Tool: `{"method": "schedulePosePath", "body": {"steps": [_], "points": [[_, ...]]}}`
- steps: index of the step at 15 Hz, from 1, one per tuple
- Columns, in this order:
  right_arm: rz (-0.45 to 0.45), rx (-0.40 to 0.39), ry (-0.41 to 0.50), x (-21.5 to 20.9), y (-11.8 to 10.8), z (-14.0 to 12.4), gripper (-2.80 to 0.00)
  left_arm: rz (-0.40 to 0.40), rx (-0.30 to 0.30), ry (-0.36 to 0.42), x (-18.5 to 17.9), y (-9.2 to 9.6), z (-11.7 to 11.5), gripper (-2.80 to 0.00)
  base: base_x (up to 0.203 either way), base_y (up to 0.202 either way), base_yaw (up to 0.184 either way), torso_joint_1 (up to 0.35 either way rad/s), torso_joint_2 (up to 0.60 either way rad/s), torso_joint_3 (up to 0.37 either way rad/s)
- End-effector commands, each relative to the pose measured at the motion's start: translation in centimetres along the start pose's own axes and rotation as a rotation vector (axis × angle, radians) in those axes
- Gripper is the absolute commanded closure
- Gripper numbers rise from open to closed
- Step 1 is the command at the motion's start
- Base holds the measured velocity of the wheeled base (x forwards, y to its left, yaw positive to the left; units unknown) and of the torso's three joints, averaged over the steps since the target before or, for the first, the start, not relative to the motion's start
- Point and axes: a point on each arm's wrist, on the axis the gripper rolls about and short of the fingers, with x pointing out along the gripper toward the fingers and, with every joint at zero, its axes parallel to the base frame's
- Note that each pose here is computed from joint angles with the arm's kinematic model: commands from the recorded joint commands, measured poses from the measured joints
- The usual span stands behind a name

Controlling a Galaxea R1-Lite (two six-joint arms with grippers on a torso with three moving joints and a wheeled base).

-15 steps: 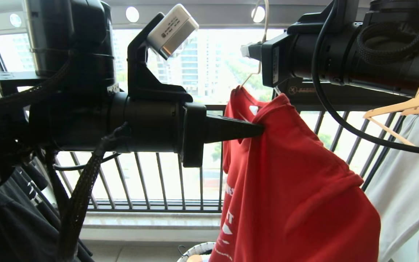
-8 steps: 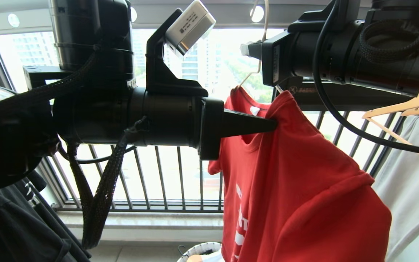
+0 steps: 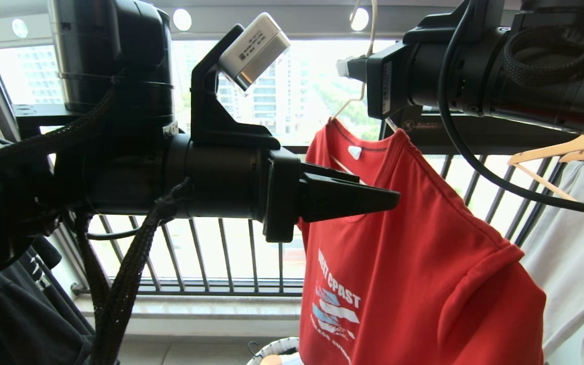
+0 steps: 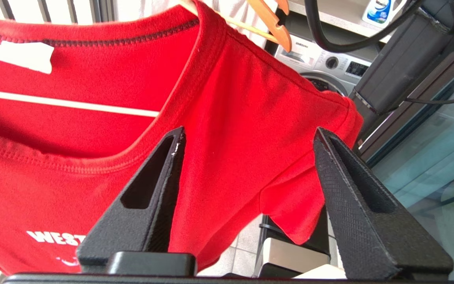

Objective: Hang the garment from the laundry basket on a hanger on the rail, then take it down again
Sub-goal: Take the clothes off the clothes rack

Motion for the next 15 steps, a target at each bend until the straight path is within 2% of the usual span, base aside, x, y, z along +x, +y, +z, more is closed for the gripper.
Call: {"method": "schedulePosePath", "body": {"steps": [1, 3, 4, 7, 11, 14, 15], "points": [[-0.001, -0.002, -0.003, -0.1, 0.0, 0.1, 0.0, 0.023, 0.005, -0.013, -2.5, -1.8, -0.6, -2.8, 0.0, 0.0, 0.0, 0.0, 0.0, 0.0], [0.0, -0.002, 0.0, 0.0, 0.0, 0.0, 0.0, 0.157, -0.018, -0.004, -3.4, -1.6, -1.9, -2.8, 0.0, 0.0, 0.0, 0.0, 0.0, 0.0], [0.0, -0.002, 0.002, 0.0, 0.0, -0.1, 0.0, 0.217, -0.026, -0.004, -3.6, -1.0, -2.2, 0.0, 0.0, 0.0, 0.0, 0.0, 0.0, 0.0], [0.004, -0.003, 0.014, 0.2, 0.1, -0.4, 0.0, 0.321, -0.034, -0.034, -5.8, 0.1, -1.8, 0.0, 0.0, 0.0, 0.0, 0.0, 0.0, 0.0], [0.004, -0.007, 0.028, 0.3, 0.3, -0.8, 0.0, 0.431, -0.01, -0.095, -8.8, 0.2, -0.5, 0.0, 0.0, 0.0, 0.0, 0.0, 0.0, 0.0], [0.005, -0.008, 0.034, 0.3, 0.3, -1.0, 0.0, 0.476, -0.03, -0.083, -10.7, -1.2, 0.7, 0.0, 0.0, 0.0, 0.0, 0.0, 0.0, 0.0], [0.004, -0.008, 0.036, 0.2, 0.3, -1.0, -1.38, 0.474, -0.022, -0.088, -11.0, -1.5, 0.8, 0.0, 0.0, 0.0, 0.0, 0.0, 0.0, 0.0]]}}
